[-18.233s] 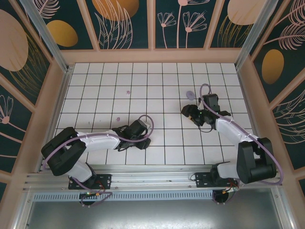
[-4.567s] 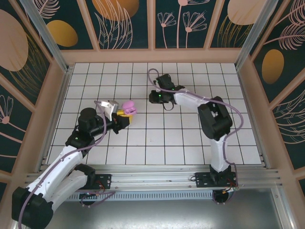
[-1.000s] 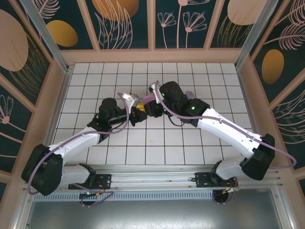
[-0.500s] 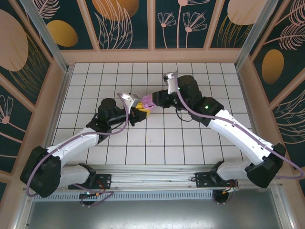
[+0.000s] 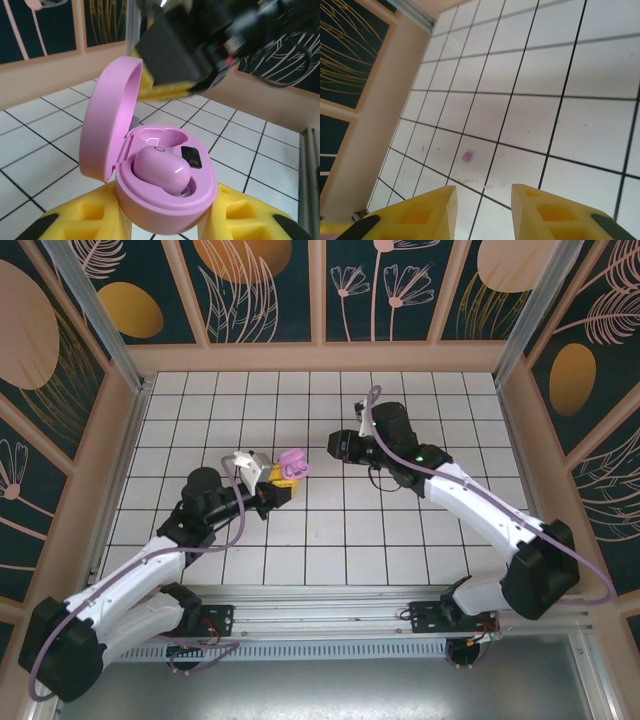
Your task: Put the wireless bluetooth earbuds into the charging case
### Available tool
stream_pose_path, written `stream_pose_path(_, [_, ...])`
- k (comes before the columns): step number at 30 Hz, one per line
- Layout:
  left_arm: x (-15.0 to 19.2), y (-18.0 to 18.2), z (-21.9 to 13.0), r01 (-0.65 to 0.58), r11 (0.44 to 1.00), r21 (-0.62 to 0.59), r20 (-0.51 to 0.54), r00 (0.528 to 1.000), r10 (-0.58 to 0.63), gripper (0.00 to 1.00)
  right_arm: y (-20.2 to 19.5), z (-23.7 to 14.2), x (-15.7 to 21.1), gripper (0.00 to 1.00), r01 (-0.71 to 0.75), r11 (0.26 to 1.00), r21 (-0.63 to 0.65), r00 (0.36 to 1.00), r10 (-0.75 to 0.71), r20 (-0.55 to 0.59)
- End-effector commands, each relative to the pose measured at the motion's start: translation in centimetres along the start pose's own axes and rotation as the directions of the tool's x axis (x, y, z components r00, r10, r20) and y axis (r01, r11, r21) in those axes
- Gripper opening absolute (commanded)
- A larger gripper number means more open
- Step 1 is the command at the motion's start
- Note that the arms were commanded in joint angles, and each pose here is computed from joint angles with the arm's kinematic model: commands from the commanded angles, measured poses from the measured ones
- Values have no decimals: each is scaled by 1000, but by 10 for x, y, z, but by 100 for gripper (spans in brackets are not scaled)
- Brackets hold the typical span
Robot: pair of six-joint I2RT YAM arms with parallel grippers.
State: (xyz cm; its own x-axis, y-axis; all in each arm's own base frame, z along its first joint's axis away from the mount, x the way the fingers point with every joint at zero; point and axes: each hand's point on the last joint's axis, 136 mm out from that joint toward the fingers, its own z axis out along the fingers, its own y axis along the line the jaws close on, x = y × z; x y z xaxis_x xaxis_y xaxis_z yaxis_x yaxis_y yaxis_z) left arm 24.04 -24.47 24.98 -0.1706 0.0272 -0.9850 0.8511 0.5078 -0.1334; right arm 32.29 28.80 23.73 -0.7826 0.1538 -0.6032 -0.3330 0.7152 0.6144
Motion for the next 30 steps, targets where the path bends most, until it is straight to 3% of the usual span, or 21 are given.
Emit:
stream_pose_path(1, [-1, 3, -13, -65, 996, -59, 6, 998, 65, 0, 2, 26, 8, 33, -62, 995, -75, 997, 59, -46])
stream_pose_path(8, [0, 7, -34, -61, 988, -141, -8, 998, 61, 0, -15, 89, 32, 31, -126, 991, -43, 983, 119, -139])
stream_pose_path(18, [-3, 1, -64, -62, 979, -193, -10, 998, 61, 0, 21, 184, 87, 23, -111, 990, -92, 941, 75, -331])
stream_pose_path(23, [-9, -3, -78, -56, 975, -217, 19, 998, 61, 0, 38, 208, 110, 21, -140, 985, -103, 920, 91, -380])
stream_pose_path(30, [-9, -6, -87, -45, 974, -223, 42, 998, 56, 0, 40, 225, 132, 21, -132, 991, -7, 913, 118, -390])
